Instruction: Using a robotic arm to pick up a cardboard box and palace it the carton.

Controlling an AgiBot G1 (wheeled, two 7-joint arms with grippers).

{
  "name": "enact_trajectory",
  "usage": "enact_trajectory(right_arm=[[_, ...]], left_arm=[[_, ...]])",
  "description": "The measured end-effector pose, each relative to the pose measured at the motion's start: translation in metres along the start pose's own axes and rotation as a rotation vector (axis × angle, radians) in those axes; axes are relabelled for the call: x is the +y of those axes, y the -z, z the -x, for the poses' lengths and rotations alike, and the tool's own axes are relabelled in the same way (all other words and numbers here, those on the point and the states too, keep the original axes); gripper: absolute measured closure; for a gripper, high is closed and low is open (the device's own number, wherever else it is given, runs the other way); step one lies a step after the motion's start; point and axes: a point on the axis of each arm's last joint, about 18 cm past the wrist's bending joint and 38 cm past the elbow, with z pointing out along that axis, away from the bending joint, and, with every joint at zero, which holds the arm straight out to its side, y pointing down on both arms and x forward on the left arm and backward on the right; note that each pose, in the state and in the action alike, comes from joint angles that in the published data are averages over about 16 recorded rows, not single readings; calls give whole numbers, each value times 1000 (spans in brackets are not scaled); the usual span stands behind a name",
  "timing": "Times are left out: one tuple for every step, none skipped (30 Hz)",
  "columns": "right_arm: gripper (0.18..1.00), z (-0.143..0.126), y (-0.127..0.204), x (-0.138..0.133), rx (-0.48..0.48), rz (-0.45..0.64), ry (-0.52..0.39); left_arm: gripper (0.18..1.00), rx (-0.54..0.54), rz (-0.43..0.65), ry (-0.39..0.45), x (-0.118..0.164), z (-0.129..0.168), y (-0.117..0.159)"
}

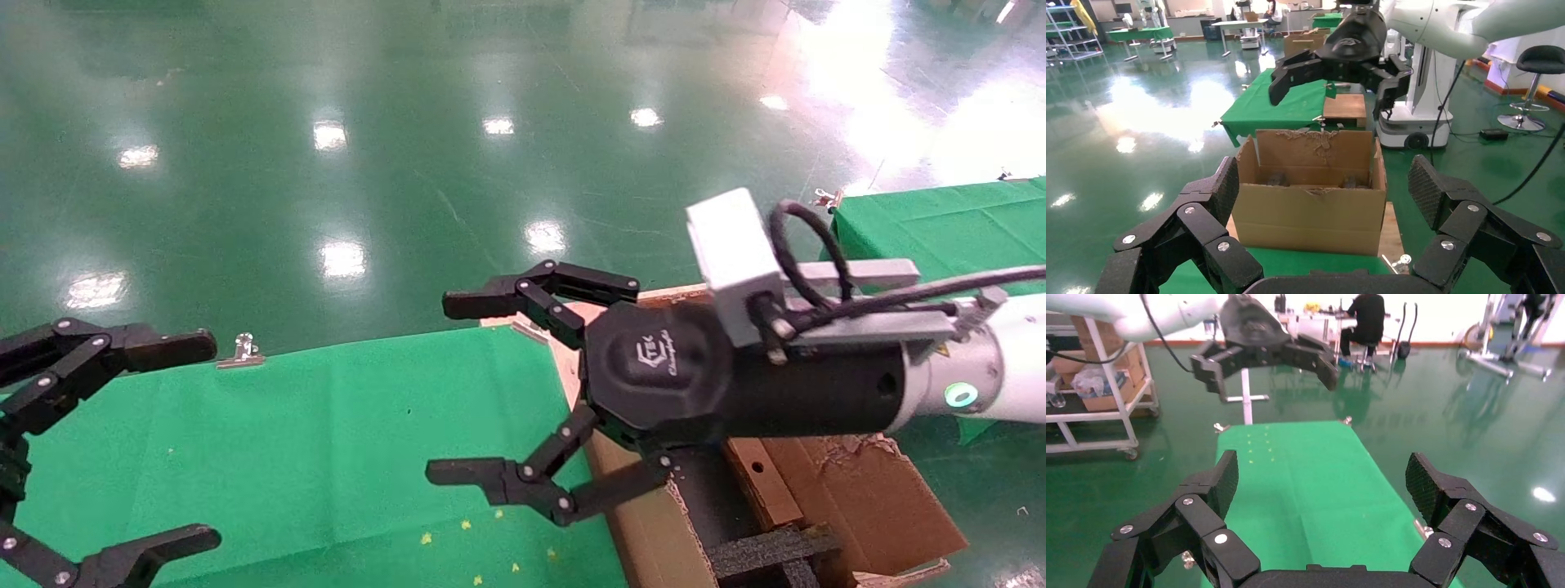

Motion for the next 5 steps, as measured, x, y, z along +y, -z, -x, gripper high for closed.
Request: enact_trajectory(right_arm=[[178,1,1,0,-1,-5,4],[178,2,1,1,-2,-9,7],[178,3,2,1,-3,-13,11],[178,4,3,1,-4,-18,14],[178,5,4,1,-5,-22,18]], left_arm=[[184,0,0,0,0,0,0],[184,0,0,0,0,0,0],[184,0,0,0,0,0,0],[184,0,0,0,0,0,0],[184,0,0,0,0,0,0]])
